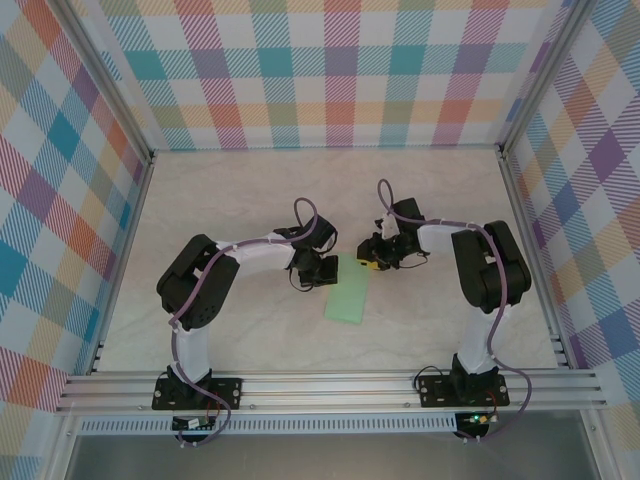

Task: Fold a paper plane with a square sheet of paper (pick it up from the middle)
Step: Fold the square sheet of paper in half at the center of the table.

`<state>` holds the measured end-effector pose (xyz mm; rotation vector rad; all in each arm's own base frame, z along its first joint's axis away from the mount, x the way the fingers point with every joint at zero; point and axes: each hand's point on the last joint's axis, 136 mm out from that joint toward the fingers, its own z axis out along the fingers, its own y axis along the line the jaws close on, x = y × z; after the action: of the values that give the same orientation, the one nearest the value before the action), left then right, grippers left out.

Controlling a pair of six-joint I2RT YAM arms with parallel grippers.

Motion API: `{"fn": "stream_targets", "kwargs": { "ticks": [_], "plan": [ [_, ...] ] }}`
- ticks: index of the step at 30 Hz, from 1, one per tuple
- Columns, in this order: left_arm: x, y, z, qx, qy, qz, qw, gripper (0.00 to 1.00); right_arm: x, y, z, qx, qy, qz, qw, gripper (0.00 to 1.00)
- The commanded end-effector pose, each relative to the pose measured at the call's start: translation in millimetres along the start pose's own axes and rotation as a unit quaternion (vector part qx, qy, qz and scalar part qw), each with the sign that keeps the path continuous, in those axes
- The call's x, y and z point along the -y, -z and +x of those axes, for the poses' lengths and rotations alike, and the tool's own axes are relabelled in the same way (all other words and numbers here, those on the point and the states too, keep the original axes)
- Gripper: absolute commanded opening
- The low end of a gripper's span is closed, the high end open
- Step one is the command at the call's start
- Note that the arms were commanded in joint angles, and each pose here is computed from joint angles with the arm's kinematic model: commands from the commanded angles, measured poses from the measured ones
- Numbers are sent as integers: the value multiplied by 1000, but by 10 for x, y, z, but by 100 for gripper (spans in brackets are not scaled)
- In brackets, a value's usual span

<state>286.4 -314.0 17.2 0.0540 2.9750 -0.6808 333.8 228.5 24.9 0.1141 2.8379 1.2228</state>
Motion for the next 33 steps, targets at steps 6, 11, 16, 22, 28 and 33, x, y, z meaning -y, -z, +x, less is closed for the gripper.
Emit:
{"fn": "stream_targets", "kwargs": {
  "ticks": [6,11,16,22,28,33],
  "plan": [
    [-488,-283,451,-69,10,-79,994,0,-283,260,-98,19,30,-14,999,30],
    [-477,-270,446,-68,10,-77,995,0,-73,113,-100,10,7,7,1000,30],
    [-480,-273,442,-67,10,-77,995,0,154,25,-86,16,-12,33,999,30],
    [-472,-261,437,-66,10,-77,995,0,196,-3,-47,8,-25,30,999,30],
    [-481,-256,444,-66,9,-78,995,0,-117,160,-129,20,4,-4,1000,31],
    [-479,-254,447,-65,9,-77,995,0,-15,97,-127,9,3,12,1000,31]
  ]
}}
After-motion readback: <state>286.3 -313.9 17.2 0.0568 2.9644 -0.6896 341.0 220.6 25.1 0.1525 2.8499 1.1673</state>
